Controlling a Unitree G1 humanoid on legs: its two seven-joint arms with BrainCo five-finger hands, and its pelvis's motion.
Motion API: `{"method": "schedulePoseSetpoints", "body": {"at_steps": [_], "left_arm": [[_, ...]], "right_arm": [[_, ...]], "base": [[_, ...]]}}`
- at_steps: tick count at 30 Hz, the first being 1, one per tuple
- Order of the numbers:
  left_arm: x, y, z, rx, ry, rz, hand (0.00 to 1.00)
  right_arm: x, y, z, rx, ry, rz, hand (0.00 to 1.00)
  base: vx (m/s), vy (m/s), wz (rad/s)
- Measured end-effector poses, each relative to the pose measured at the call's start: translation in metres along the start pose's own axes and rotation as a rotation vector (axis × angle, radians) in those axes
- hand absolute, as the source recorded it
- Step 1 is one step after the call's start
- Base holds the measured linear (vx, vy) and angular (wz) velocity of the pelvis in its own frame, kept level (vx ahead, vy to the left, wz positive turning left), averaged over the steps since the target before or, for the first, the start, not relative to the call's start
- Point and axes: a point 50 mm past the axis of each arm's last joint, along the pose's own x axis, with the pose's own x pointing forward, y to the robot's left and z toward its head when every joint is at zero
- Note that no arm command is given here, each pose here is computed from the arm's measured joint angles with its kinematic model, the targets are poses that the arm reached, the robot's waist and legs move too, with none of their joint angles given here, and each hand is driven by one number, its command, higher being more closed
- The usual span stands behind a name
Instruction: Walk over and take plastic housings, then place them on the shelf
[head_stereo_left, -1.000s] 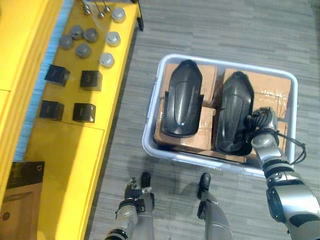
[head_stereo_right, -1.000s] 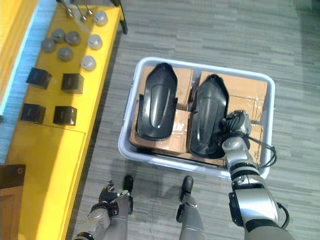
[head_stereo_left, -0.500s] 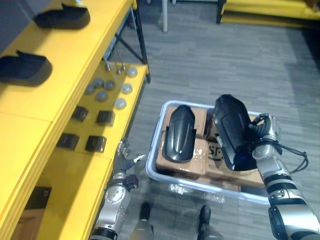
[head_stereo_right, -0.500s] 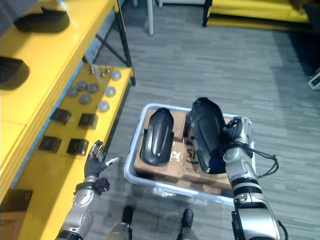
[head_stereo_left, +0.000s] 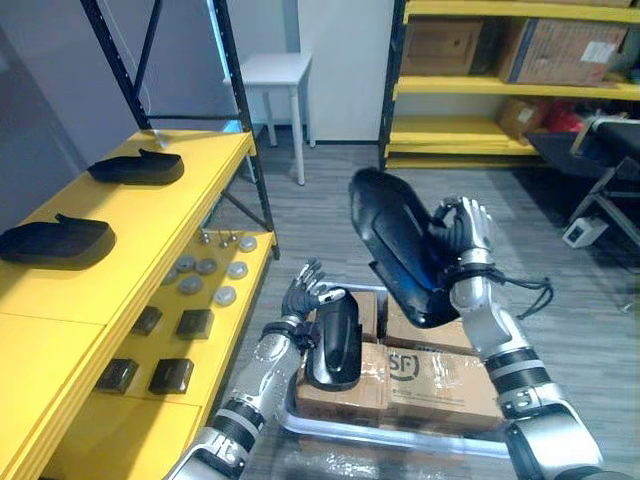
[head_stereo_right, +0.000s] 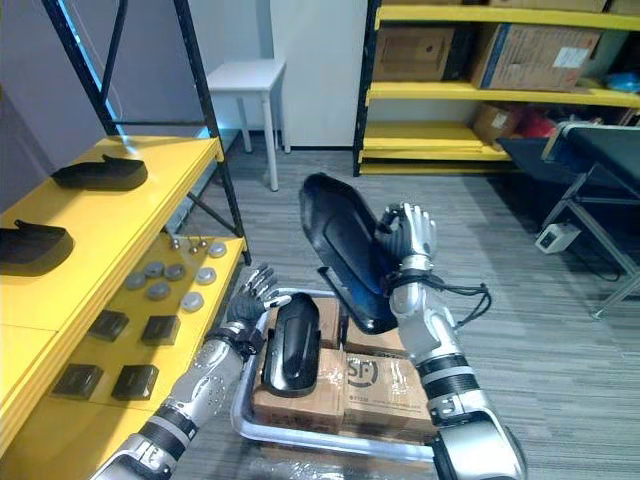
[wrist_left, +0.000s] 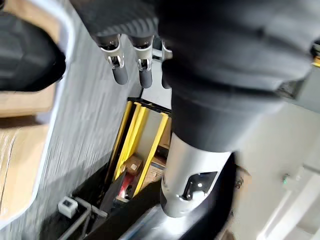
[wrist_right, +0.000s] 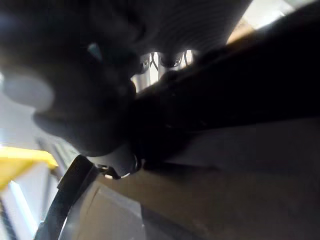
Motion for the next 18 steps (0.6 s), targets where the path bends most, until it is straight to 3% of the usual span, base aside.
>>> {"method": "schedulePoseSetpoints", "body": {"at_steps": [9,13,14,18], "left_arm": [[0.006,-0.014,-0.01,-0.058,0.063,-0.029,0.0],[0.008,-0.019,-0.008,-0.155,0.066,-0.02,0.0],[0.009,-0.018,-0.007,-0.199,0.063,-0.005,1.0],[0.008,-0.016,0.002,-0.357,0.008,0.025,1.0]], "right_arm": [[-0.037,0.044,0.025,0.108,-0.038,0.115,1.0],[-0.05,0.056,0.027,0.13,-0.029,0.14,1.0],[-0.055,0.056,0.025,0.136,-0.021,0.141,1.0],[-0.072,0.059,0.011,0.161,0.036,0.139,1.0]], "base": [[-0.02,0.014,-0.04],[0.0,0.009,0.02],[0.0,0.0,0.0],[0.0,0.0,0.0]]}}
